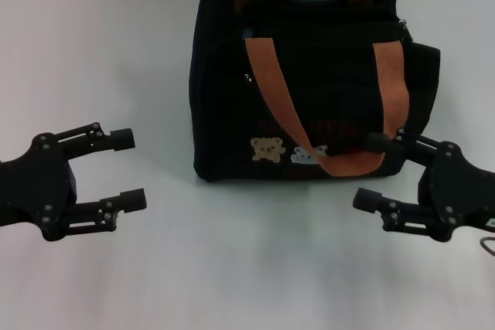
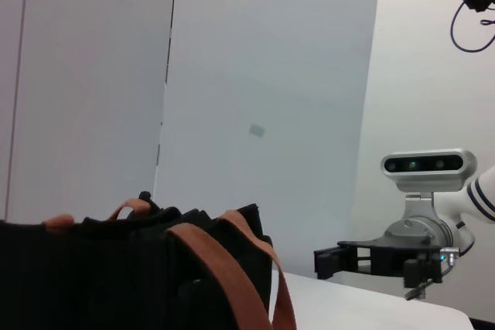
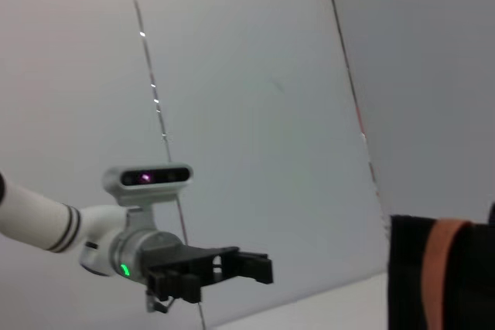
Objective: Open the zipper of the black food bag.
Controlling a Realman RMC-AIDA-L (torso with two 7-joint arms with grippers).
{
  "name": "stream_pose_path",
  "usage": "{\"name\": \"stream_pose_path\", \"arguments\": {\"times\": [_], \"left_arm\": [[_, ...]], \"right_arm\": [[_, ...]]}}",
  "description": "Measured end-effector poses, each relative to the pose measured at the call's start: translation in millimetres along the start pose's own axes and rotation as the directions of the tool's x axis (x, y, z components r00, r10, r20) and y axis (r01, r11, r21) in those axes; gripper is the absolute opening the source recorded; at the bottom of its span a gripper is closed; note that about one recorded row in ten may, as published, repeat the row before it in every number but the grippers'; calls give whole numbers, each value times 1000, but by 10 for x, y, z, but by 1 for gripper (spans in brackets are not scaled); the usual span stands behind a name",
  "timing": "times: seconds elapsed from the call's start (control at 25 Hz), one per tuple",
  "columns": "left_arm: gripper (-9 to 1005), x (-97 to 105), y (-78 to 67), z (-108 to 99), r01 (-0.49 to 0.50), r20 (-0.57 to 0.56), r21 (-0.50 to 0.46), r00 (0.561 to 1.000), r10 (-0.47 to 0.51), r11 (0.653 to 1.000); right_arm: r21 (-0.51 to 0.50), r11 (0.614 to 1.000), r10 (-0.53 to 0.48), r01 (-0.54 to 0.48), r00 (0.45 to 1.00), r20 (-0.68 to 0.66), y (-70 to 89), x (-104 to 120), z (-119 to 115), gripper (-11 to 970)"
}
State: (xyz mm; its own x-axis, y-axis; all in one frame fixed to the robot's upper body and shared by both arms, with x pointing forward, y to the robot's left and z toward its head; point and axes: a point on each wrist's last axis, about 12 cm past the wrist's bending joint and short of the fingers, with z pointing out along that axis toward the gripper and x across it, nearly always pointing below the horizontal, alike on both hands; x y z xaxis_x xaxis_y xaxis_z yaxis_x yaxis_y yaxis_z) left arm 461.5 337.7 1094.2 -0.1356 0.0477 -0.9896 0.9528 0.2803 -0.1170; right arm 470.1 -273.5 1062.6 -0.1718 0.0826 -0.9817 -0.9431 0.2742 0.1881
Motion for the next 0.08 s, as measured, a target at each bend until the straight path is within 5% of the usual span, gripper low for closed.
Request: {"name": "stream_pose_path", "arguments": {"times": [0.08], "left_arm": [[809,6,-1,2,2,-1,-3,1000,-2,1000]], "right_arm": [[5,1000,2,-2,1000,-2,-5,8,9,842]]}}
